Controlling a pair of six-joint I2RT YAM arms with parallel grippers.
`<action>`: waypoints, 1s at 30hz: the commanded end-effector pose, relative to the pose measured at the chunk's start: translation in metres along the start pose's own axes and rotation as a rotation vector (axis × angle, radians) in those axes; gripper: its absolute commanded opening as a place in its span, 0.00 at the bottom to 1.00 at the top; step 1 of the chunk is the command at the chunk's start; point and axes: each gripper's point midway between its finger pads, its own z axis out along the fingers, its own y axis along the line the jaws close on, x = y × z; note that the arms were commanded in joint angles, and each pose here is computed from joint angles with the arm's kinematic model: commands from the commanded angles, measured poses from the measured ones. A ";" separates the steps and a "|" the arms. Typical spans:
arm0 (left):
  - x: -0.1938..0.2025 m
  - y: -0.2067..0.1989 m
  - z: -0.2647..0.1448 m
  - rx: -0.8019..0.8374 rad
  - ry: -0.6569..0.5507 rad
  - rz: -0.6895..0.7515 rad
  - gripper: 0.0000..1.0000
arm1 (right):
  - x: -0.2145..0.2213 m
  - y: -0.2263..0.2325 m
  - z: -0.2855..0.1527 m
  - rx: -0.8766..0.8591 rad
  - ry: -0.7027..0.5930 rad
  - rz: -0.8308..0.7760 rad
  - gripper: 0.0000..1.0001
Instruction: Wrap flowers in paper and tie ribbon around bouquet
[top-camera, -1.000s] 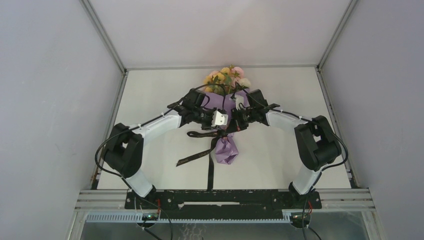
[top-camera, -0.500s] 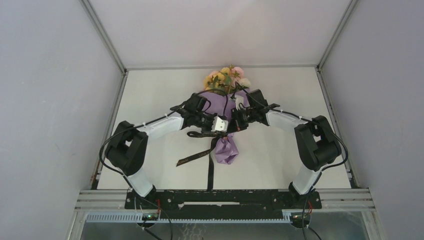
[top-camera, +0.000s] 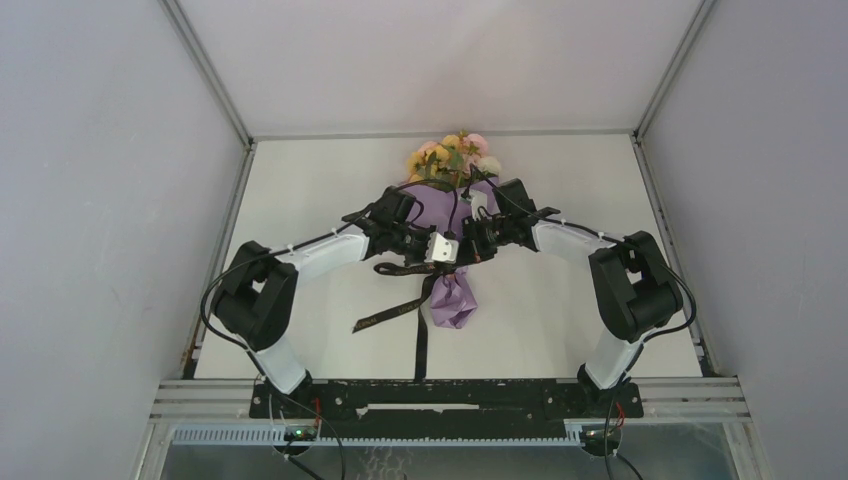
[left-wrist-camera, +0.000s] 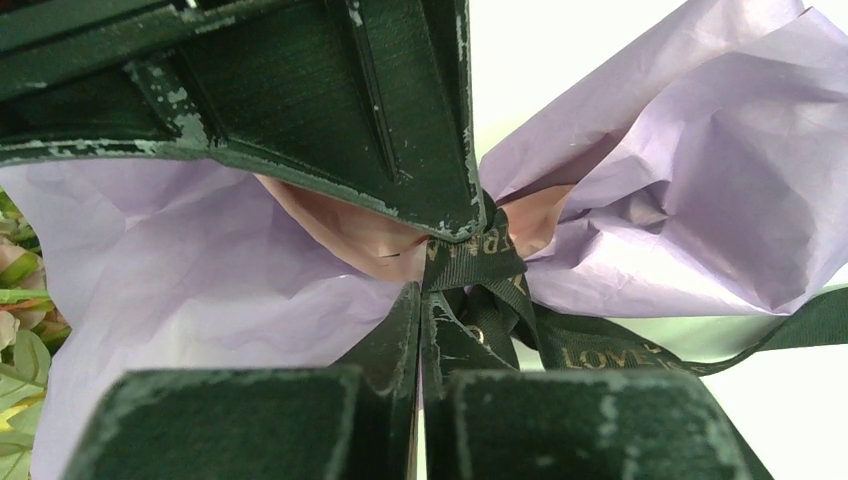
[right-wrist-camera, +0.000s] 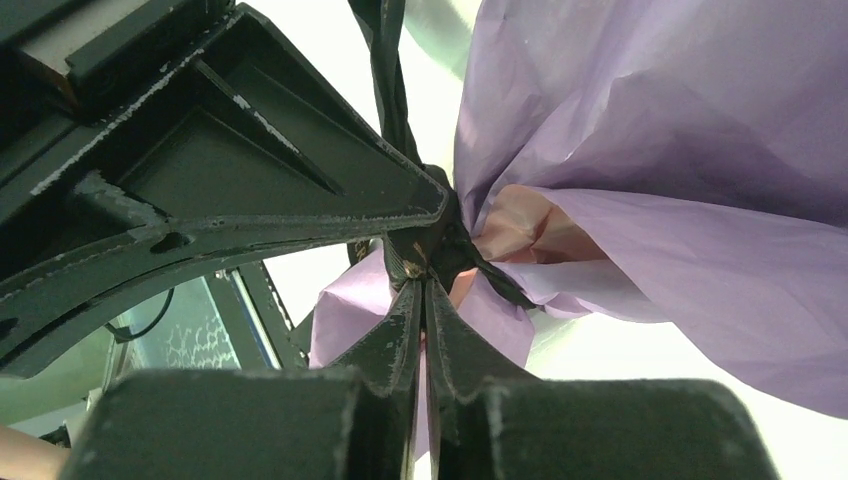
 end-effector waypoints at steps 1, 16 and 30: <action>0.001 0.003 -0.011 -0.034 0.021 0.013 0.00 | -0.003 -0.002 -0.001 -0.010 -0.010 -0.023 0.11; 0.009 -0.020 -0.020 0.046 0.052 0.050 0.00 | -0.011 -0.012 -0.006 0.012 -0.040 0.013 0.00; 0.017 -0.015 -0.032 0.038 0.119 0.047 0.30 | -0.012 -0.012 -0.014 0.047 -0.047 0.016 0.00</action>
